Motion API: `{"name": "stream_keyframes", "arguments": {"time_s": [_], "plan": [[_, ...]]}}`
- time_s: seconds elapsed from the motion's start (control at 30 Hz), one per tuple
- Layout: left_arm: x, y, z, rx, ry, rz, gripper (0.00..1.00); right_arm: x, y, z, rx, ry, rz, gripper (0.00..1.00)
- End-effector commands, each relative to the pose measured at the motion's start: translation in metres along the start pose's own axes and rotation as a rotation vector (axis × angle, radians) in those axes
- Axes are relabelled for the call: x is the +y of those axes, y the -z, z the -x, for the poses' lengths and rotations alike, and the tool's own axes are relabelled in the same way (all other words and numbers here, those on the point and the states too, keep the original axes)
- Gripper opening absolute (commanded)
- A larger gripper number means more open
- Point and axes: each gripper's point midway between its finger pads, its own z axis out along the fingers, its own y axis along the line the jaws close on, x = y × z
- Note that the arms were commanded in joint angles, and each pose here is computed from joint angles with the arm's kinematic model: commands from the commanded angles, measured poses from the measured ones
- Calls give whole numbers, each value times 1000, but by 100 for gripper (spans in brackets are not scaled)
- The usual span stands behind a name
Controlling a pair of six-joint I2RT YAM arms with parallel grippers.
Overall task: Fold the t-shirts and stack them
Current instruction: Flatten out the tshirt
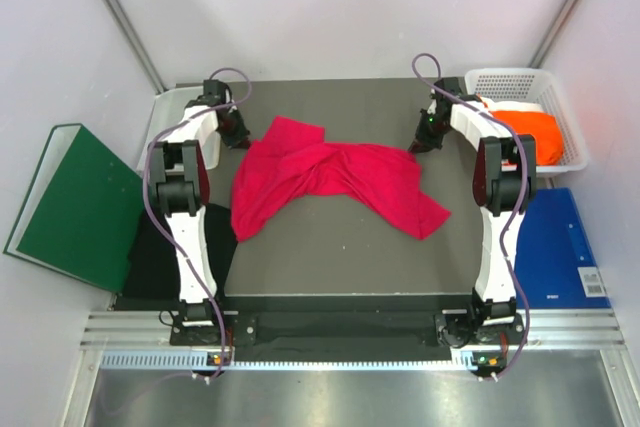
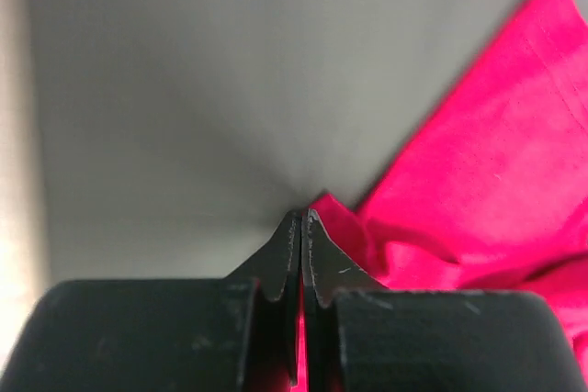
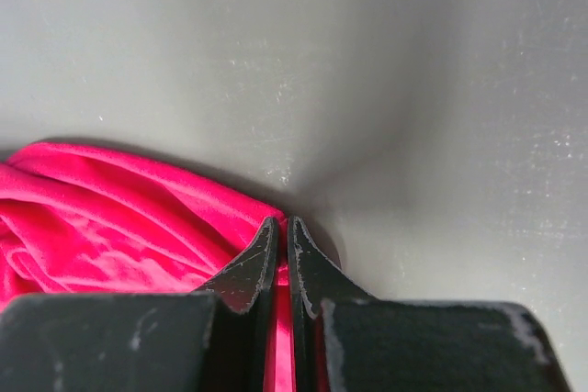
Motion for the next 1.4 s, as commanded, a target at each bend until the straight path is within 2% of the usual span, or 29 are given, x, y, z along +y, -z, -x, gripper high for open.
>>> {"name": "stream_keyframes", "arguments": {"time_s": [0.0, 0.17, 0.37, 0.6, 0.7, 0.8, 0.83, 1.0, 1.17, 1.37], "plan": [[-2, 0, -20, 63, -37, 31, 0, 20, 40, 22, -87, 28, 30, 0], [-13, 54, 34, -94, -51, 44, 0, 36, 76, 34, -159, 42, 56, 0], [-41, 155, 93, -357, -21, -10, 0, 61, 142, 62, -316, 85, 85, 0], [-73, 235, 111, -514, -14, -113, 0, 93, 233, 71, -531, 168, 129, 0], [-72, 235, 102, -499, -35, -125, 0, 90, 239, 60, -537, 163, 126, 0], [-63, 207, 75, -411, -40, -136, 78, 80, 221, 44, -480, 165, 118, 0], [-55, 194, 59, -365, -32, -128, 82, 72, 205, 31, -437, 160, 102, 0], [-56, 168, 28, -293, -36, -227, 84, 63, 195, 19, -437, 162, 103, 0], [-45, 131, 3, -166, -11, -235, 82, 60, 192, 17, -424, 171, 88, 0], [-30, 92, -8, -96, 34, -236, 81, 57, 183, 15, -400, 172, 82, 0]]}}
